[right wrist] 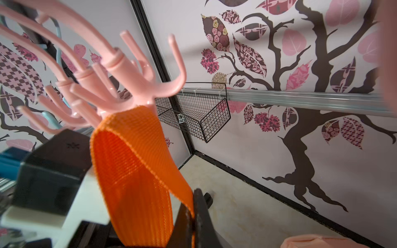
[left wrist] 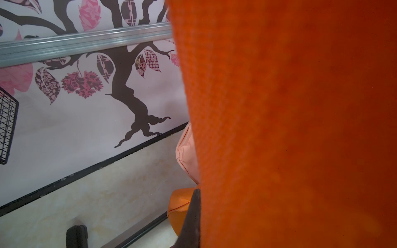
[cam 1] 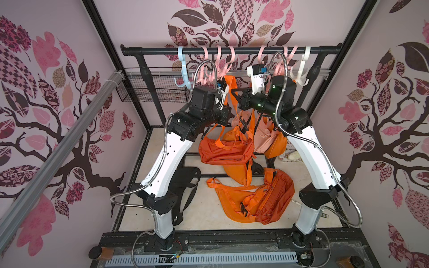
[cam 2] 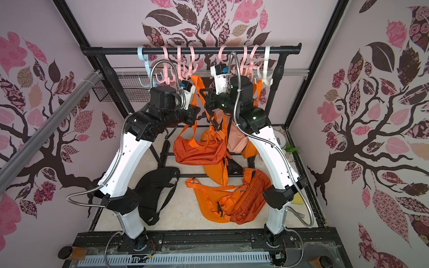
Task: Hang the bag on a hook
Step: Hang the bag on the hook.
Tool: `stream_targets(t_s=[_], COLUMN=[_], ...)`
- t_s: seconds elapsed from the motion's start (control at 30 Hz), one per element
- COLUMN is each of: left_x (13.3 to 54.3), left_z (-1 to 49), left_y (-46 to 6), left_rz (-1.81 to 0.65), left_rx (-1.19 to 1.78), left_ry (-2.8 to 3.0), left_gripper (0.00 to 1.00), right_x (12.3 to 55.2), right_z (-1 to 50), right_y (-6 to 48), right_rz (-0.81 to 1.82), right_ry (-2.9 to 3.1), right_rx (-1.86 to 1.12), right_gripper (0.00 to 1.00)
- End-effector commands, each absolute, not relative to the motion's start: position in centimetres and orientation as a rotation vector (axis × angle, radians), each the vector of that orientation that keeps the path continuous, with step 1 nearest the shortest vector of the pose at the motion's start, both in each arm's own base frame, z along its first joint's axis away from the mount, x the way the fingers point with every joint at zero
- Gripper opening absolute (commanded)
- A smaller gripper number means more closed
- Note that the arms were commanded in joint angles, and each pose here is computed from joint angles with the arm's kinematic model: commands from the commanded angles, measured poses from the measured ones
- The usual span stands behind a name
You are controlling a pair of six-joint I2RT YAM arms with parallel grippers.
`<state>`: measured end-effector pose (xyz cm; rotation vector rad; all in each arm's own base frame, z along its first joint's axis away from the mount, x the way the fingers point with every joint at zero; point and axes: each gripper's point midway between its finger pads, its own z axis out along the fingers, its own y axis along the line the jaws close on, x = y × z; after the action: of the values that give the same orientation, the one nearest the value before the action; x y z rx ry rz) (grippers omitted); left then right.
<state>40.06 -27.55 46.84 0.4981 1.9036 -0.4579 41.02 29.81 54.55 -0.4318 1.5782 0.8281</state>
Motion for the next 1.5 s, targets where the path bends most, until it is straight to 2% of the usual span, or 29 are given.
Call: stream_targets(t_s=[0.0, 0.47, 0.57, 0.7, 0.87, 1.07, 1.13, 1.2, 1.27, 1.47], left_x=[39.6, 39.0, 38.3, 37.4, 35.7, 32.7, 31.9, 31.3, 30.7, 29.8], left_z=[46.4, 45.6, 46.2, 47.4, 48.5, 47.4, 46.7, 45.4, 44.6, 39.6], left_y=[-27.9, -29.1, -29.1, -28.2, -26.6, -24.7, -23.6, -22.4, -21.3, -17.1], left_rz=[-0.495, -0.54, -0.545, -0.535, -0.513, -0.499, -0.477, -0.435, -0.408, -0.229], left_rx=[0.499, 0.531, 0.539, 0.53, 0.525, 0.531, 0.522, 0.503, 0.484, 0.394], left_ry=[1.919, 1.932, 1.918, 1.891, 1.872, 1.879, 1.882, 1.892, 1.889, 1.929], left_gripper=[0.0, 0.0, 0.13, 0.38, 0.6, 0.8, 0.84, 0.88, 0.9, 0.96], right_x=[38.5, 40.1, 40.2, 39.5, 38.5, 36.0, 35.0, 33.8, 32.9, 29.4], right_z=[57.7, 52.5, 51.9, 52.2, 52.1, 52.8, 53.2, 53.5, 53.5, 53.6], right_y=[27.4, 21.7, 20.2, 20.7, 21.2, 19.9, 18.9, 18.0, 17.3, 15.0], right_rz=[0.813, 0.651, 0.656, 0.704, 0.771, 0.808, 0.789, 0.779, 0.784, 0.773], right_ry=[1.508, 1.612, 1.615, 1.61, 1.619, 1.589, 1.573, 1.555, 1.547, 1.52], right_rx=[-0.389, -0.123, -0.061, -0.093, -0.106, -0.078, -0.057, -0.044, -0.027, 0.009], right_gripper=[0.0, 0.0, 0.0, 0.0, 0.0, 0.37, 0.52, 0.63, 0.7, 0.81])
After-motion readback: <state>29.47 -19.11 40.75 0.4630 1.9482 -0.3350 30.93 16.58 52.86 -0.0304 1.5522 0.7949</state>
